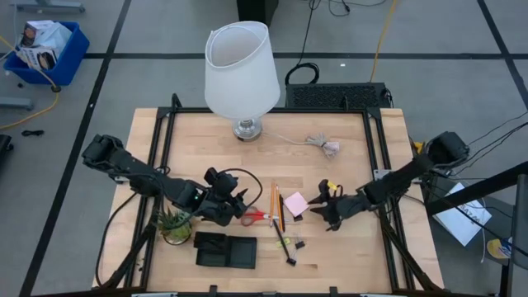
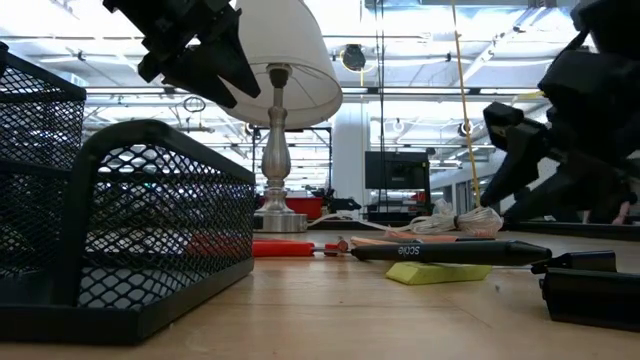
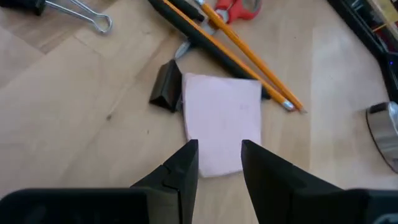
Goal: Pick and place office supplies into organizer
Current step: Put the pink sticky note into the black desk organizer
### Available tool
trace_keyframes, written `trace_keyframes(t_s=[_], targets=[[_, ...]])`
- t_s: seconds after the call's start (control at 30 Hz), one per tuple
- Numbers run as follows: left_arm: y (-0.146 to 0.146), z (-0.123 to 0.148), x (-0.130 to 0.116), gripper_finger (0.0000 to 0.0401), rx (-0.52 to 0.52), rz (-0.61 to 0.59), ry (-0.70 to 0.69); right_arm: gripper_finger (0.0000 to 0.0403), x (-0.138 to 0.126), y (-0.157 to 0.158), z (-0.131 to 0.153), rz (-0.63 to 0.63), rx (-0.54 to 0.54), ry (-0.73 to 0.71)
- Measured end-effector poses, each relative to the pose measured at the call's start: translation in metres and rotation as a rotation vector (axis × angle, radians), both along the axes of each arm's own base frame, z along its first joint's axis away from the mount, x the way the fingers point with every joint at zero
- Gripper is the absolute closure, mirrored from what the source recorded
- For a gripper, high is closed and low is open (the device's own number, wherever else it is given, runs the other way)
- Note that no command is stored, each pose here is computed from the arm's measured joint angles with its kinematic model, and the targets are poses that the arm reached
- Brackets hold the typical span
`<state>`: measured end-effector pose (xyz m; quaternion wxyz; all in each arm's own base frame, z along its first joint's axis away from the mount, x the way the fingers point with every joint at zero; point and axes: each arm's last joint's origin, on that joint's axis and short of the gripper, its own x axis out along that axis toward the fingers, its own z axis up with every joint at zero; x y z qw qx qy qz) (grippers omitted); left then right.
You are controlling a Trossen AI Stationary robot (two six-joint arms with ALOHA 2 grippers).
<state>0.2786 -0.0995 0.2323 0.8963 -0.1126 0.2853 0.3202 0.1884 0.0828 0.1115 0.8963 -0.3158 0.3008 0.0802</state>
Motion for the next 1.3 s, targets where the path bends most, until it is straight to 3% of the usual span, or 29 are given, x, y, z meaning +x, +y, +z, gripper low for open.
trace_keyframes(t_s=[0.3, 0.93, 1.3], targets=[[-0.001, 0.002, 0.002, 0.0158, -0.017, -0.003, -0.029, 0.0287, 0.002, -0.002, -0.013, -0.060, -0.151, 0.107], [-0.013, 0.004, 0.003, 0.0158, -0.083, -0.063, -0.070, 0.0287, -0.001, -0.002, -0.017, 0.034, -0.285, 0.176], [-0.019, 0.008, 0.005, 0.0158, -0.082, -0.101, -0.107, 0.0287, 0.010, 0.004, -0.018, 0.152, -0.423, 0.223]])
